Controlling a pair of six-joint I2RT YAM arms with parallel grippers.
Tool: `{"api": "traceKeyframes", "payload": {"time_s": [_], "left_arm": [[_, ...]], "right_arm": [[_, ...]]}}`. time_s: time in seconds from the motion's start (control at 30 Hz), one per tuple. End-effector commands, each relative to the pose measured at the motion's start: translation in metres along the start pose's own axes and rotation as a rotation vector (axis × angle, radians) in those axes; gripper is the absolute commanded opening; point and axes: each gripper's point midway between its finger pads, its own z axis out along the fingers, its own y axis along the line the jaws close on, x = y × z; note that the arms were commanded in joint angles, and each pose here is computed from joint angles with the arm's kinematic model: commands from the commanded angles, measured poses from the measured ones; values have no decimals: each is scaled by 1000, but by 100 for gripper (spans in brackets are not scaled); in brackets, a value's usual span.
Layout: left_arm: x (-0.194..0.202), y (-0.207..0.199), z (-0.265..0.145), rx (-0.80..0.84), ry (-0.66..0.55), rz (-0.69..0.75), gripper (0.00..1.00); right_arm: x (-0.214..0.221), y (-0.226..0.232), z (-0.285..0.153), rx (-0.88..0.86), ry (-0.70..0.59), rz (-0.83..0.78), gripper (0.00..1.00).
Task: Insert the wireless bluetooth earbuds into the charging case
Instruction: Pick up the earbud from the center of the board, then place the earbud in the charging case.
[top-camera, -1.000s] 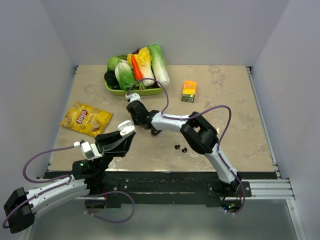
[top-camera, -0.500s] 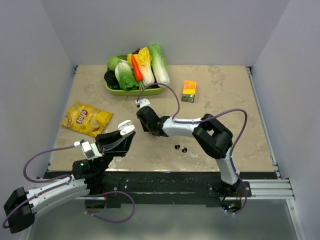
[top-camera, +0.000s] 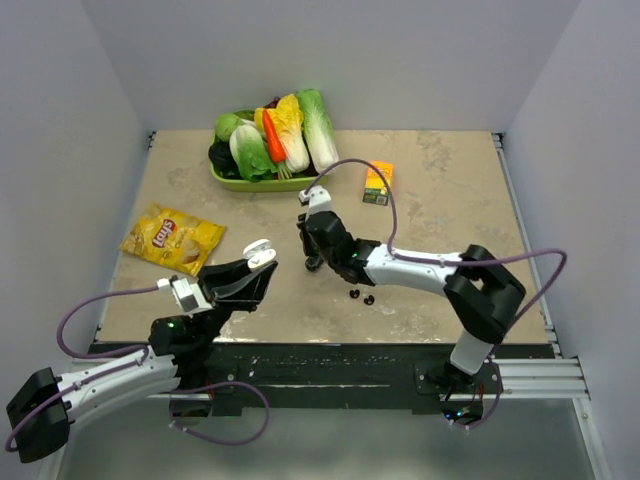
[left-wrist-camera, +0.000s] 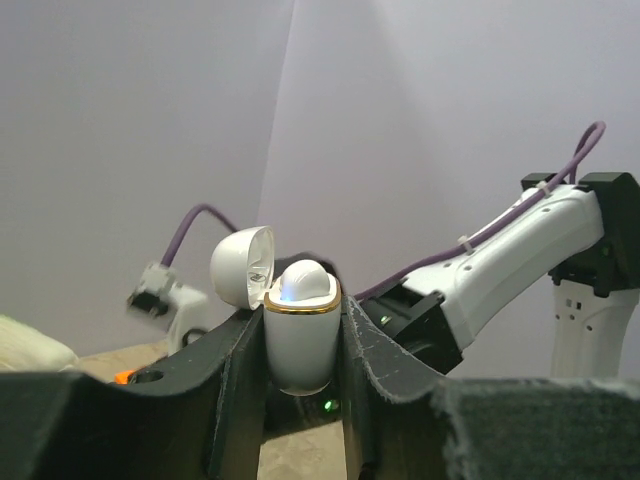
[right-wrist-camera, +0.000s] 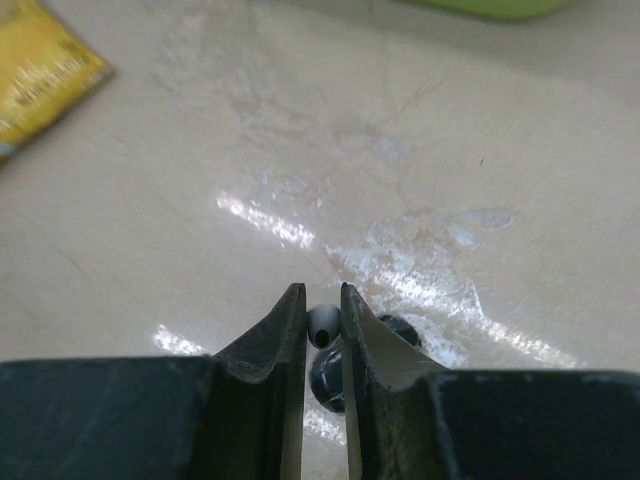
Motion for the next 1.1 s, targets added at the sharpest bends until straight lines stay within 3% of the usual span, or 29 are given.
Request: {"api": "traceKeyframes", "payload": {"time_s": [0.0, 0.23, 0.47, 0.67, 1.07], "left_arm": [[-4, 4, -6, -16, -35, 17, 0], [-12, 14, 1, -63, -98, 71, 0], [-23, -2, 44, 19, -198, 153, 0], [-27, -17, 75, 93, -270, 191, 0], [-51, -50, 115, 256, -384, 256, 0]], "right_arm": [[-90, -5, -50, -13, -253, 89, 0], [-161, -29, -147, -45, -483, 172, 0], [-198, -34, -226, -180, -705, 208, 0], [-212, -37, -263, -244, -819, 210, 0], [-228, -35, -294, -330, -947, 249, 0]]}}
